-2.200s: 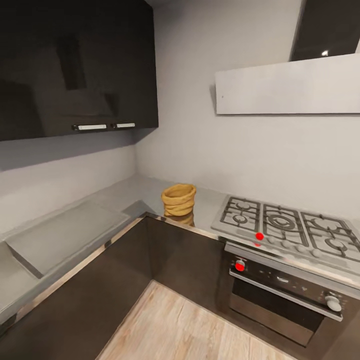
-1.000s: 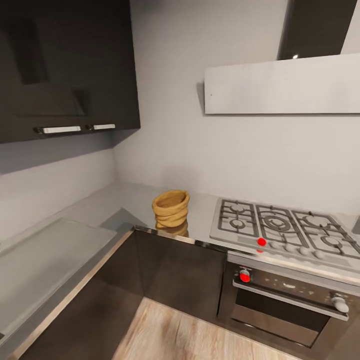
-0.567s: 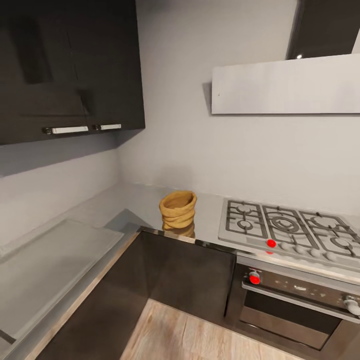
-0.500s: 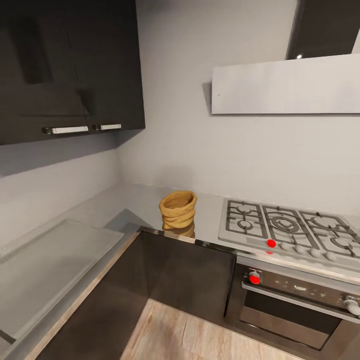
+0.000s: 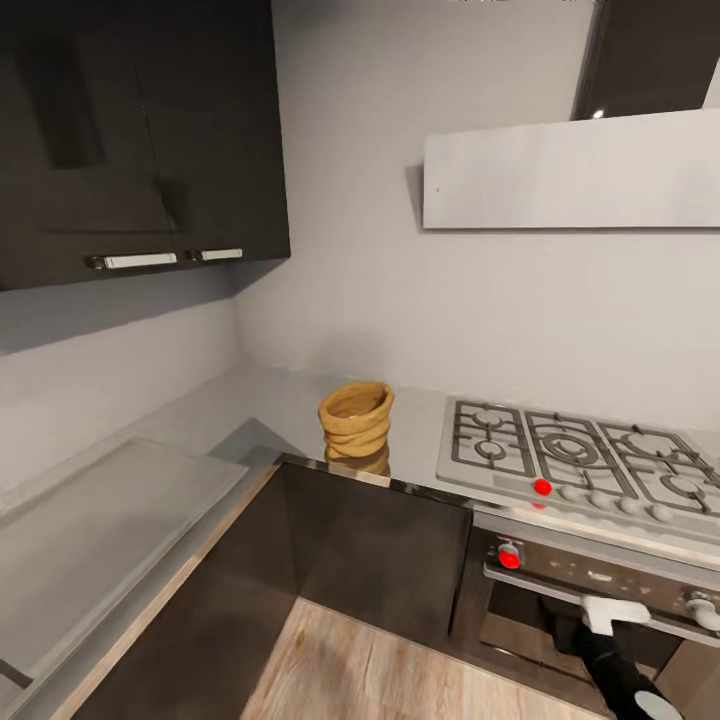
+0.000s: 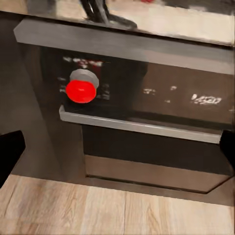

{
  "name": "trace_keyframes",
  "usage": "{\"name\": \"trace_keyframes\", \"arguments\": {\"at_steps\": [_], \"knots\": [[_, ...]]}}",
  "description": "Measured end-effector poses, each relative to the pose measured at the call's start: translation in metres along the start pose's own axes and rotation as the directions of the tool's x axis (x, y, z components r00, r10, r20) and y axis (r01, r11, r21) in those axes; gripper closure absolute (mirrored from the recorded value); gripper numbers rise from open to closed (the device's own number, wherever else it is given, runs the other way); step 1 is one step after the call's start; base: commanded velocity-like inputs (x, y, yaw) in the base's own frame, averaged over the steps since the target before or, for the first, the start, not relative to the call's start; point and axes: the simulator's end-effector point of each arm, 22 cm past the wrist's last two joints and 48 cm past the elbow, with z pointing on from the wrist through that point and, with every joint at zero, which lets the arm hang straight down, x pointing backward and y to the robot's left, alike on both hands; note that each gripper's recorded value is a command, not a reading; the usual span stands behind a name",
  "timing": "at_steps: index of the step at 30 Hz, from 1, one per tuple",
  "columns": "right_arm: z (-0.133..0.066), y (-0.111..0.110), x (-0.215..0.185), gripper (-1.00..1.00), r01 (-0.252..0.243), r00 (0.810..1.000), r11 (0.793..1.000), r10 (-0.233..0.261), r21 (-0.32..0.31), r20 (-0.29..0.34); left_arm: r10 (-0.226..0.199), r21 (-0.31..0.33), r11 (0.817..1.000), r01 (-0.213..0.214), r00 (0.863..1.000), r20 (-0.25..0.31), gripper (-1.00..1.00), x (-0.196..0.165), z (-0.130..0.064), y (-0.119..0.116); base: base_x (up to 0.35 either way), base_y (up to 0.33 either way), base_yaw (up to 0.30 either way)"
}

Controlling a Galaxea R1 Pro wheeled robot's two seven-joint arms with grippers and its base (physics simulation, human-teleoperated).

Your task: In the kitchen, take the popcorn bag from the countertop, put it into the microwave, and heat it until the popcorn is cooked so the cooked popcorn ends up inside the bag.

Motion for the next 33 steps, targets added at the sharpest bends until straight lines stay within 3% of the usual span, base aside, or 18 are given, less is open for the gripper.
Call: {"name": "trace_keyframes", "arguments": {"at_steps": [13, 19, 23, 30, 33], "knots": [[0.031, 0.013, -0.148, -1.00, -0.071, 0.997, 0.997, 0.070, -0.015, -0.023, -0.001, 0.006, 1.000, 0.001, 1.000, -0.012, -1.00, 0.005, -0.013, -0.004, 0.000, 0.000, 0.000], [0.032, 0.020, -0.222, -1.00, -0.111, 0.989, 0.993, 0.107, -0.031, -0.100, -0.001, 0.007, 1.000, 0.001, 1.000, -0.013, -1.00, 0.007, -0.018, -0.004, 0.000, 0.000, 0.000], [0.027, 0.021, -0.237, -1.00, -0.119, 0.985, 0.992, 0.113, -0.034, -0.134, -0.001, 0.011, 1.000, 0.002, 1.000, -0.014, -1.00, 0.008, -0.021, -0.006, 0.000, 0.000, 0.000], [0.022, 0.022, -0.245, -1.00, -0.117, 0.985, 0.992, 0.111, -0.040, -0.134, -0.002, 0.016, 1.000, 0.002, 1.000, -0.015, -1.00, 0.010, -0.027, -0.010, 0.000, 0.000, 0.000], [0.020, 0.033, -0.248, -1.00, -0.091, 0.988, 0.994, 0.083, -0.058, -0.131, -0.002, 0.017, 1.000, 0.002, 1.000, -0.015, -1.00, 0.012, -0.030, -0.010, 0.000, 0.000, 0.000]]}}
